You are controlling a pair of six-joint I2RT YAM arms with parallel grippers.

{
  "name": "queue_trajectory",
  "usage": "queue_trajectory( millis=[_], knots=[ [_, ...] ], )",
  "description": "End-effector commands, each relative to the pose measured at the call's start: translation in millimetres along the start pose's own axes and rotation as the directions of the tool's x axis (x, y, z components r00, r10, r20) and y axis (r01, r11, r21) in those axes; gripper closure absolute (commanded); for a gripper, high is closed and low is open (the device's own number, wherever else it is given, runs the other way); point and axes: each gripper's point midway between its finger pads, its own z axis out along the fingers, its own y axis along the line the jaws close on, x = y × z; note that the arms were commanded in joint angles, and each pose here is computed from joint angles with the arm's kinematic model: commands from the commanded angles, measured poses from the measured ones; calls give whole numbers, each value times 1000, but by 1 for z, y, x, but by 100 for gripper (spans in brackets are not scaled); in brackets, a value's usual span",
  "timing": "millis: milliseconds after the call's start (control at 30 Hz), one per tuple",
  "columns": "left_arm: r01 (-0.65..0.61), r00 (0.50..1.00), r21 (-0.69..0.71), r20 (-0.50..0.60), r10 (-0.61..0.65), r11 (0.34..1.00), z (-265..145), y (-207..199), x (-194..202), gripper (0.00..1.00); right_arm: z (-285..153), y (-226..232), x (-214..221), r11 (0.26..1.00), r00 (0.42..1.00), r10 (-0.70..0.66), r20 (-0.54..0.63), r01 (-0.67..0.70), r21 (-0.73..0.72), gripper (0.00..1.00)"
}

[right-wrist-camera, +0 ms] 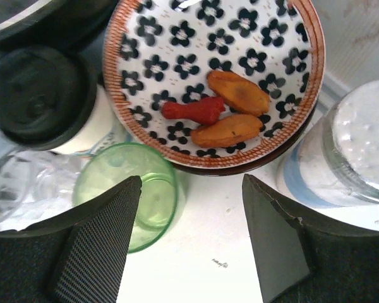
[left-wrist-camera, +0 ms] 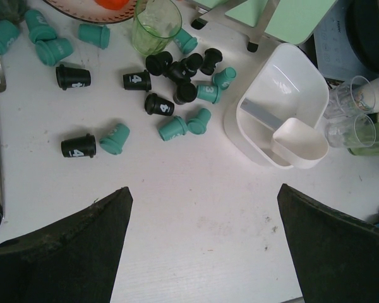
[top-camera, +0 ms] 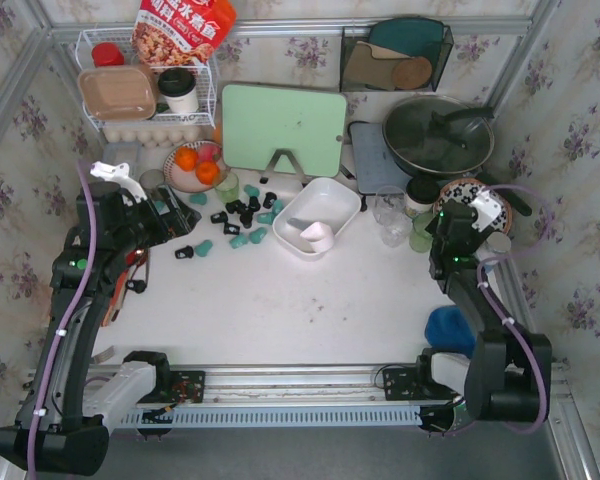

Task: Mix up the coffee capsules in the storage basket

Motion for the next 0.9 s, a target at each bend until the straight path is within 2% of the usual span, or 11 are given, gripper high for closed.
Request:
queue_trajectory(
  millis=[0,100,167,333,500,567,633,767,867],
  knots=[
    [-4,1000,14,18,4,1000,1,-3,-5,0,-25,25,-20,994,997,-61,48,65,-82,28],
    [-6,1000,9,17,5,1000,2,-2,-5,0,-51,72,-21,963,991,-124,52,133,-235,30],
    [-6,1000,4,18,6,1000,2,-1,-5,0,-70,112,-13,911,980,-194,37,195,-365,31],
    [-9,1000,-11,18,9,1000,3,3,-4,0,-117,204,32,671,914,-405,28,317,-670,29],
    [-10,1000,-21,12,10,1000,6,5,-4,0,-150,251,70,517,836,-544,74,403,-755,25],
    [-10,1000,-24,6,10,1000,7,6,-3,0,-153,255,81,516,807,-586,65,434,-738,25],
    [-9,1000,-23,5,9,1000,7,6,-3,0,-147,252,92,550,781,-623,26,462,-696,28],
    [-8,1000,-18,1,8,1000,8,4,-2,0,-136,244,108,582,752,-659,-31,482,-655,40],
    [-7,1000,-17,3,7,1000,7,4,-3,0,-131,240,118,589,742,-669,-49,488,-644,44]
  ],
)
